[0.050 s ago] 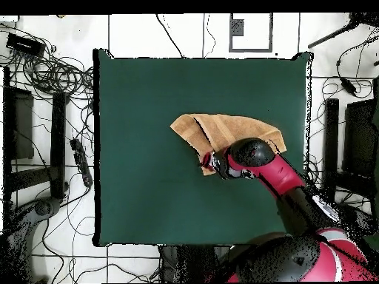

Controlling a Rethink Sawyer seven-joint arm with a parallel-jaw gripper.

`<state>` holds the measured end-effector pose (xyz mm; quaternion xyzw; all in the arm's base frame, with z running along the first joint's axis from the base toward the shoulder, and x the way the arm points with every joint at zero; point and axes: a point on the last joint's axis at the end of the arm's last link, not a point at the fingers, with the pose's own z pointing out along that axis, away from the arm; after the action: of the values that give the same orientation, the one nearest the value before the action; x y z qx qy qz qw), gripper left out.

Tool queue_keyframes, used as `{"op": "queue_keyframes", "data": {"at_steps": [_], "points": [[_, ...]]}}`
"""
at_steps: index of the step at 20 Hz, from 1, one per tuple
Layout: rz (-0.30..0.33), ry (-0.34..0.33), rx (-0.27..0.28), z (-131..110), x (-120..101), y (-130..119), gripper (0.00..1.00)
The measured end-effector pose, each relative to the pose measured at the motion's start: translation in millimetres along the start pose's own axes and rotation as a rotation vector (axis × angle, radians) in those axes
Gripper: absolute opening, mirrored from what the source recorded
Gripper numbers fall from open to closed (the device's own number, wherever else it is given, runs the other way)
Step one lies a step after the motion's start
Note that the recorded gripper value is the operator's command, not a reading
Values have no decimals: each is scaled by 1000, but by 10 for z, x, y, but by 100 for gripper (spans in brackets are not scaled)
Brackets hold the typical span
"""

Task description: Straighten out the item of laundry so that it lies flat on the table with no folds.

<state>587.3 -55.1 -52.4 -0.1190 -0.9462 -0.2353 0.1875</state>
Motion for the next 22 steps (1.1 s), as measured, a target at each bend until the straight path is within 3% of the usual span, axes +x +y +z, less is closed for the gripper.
{"op": "queue_keyframes", "data": {"at_steps": [9, 22], "points": [[0, 63, -33, 30, -30, -9, 100], [-15, 222, -94, 34, -287, -33, 100]]}}
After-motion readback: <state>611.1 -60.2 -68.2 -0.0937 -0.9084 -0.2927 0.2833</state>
